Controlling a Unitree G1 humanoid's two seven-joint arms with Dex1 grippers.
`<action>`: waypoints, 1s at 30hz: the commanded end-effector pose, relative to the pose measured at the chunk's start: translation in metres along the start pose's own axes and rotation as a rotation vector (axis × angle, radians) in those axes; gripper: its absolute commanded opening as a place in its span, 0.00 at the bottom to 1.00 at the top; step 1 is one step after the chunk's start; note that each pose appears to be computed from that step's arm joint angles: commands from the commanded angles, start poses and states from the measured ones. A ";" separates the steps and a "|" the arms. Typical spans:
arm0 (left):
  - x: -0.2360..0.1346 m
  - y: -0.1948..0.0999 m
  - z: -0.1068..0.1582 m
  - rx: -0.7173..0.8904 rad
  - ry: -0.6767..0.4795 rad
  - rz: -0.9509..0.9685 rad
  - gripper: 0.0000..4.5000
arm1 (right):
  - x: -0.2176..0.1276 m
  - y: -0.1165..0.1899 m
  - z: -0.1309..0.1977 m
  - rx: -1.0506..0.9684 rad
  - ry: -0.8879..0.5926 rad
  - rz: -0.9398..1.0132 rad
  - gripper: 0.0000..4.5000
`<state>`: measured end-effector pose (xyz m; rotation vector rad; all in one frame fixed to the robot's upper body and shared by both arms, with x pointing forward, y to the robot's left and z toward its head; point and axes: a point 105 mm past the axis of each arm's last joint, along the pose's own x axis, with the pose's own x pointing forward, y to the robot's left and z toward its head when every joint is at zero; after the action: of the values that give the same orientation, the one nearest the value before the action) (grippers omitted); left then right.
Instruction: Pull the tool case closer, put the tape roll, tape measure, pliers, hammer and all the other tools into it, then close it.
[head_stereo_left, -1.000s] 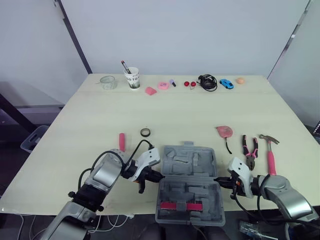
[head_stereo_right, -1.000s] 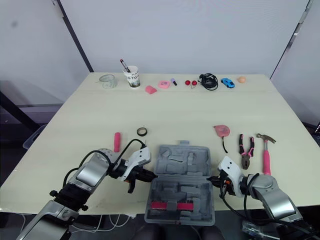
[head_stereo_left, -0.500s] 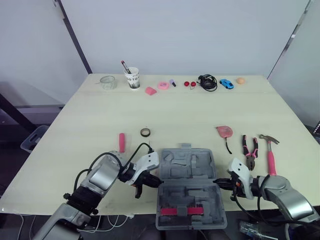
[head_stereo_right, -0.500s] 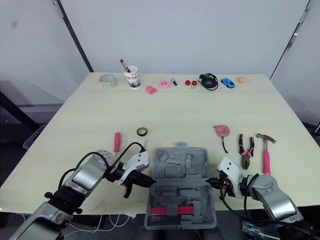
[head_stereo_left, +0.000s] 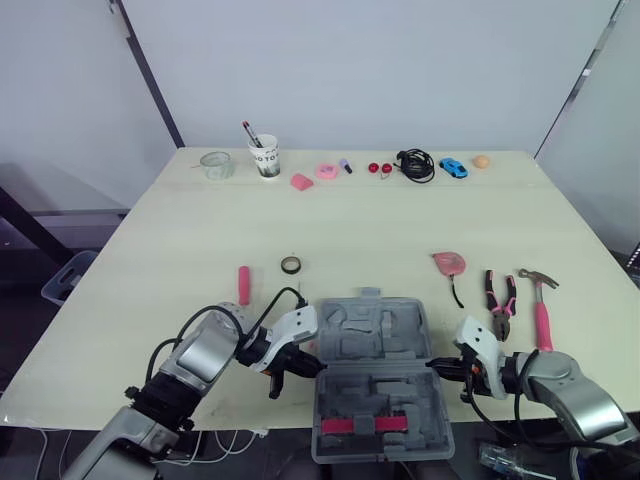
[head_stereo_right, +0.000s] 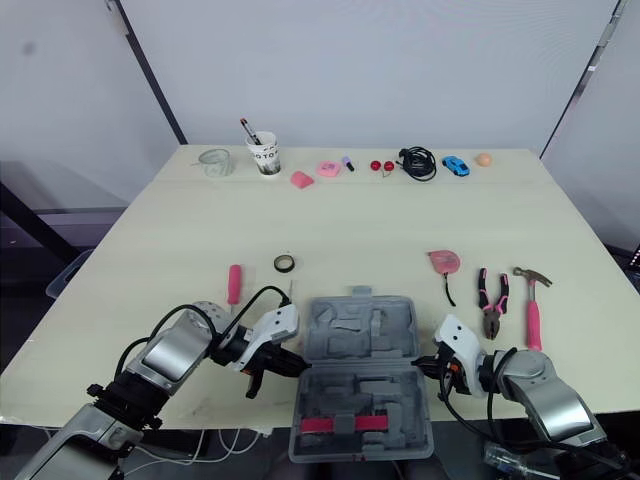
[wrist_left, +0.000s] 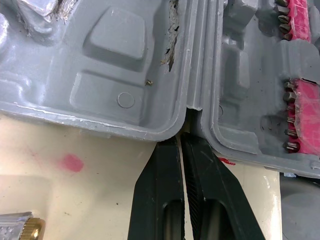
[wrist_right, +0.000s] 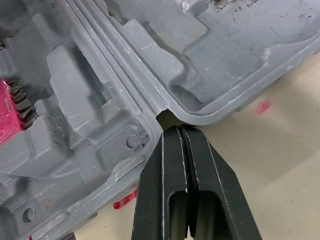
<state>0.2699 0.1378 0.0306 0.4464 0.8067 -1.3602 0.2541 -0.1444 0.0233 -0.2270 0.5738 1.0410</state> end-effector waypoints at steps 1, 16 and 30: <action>0.005 -0.003 -0.015 -0.031 0.048 -0.011 0.04 | 0.000 0.002 0.006 -0.021 -0.022 0.010 0.00; 0.003 0.000 -0.019 -0.030 0.059 -0.001 0.04 | -0.005 -0.001 0.002 -0.016 -0.009 0.000 0.00; -0.007 0.005 -0.026 -0.054 0.062 0.039 0.04 | -0.023 -0.011 -0.004 -0.003 0.004 -0.043 0.00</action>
<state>0.2723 0.1450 0.0311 0.4630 0.7975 -1.3519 0.2512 -0.1667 0.0219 -0.2367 0.6116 1.0055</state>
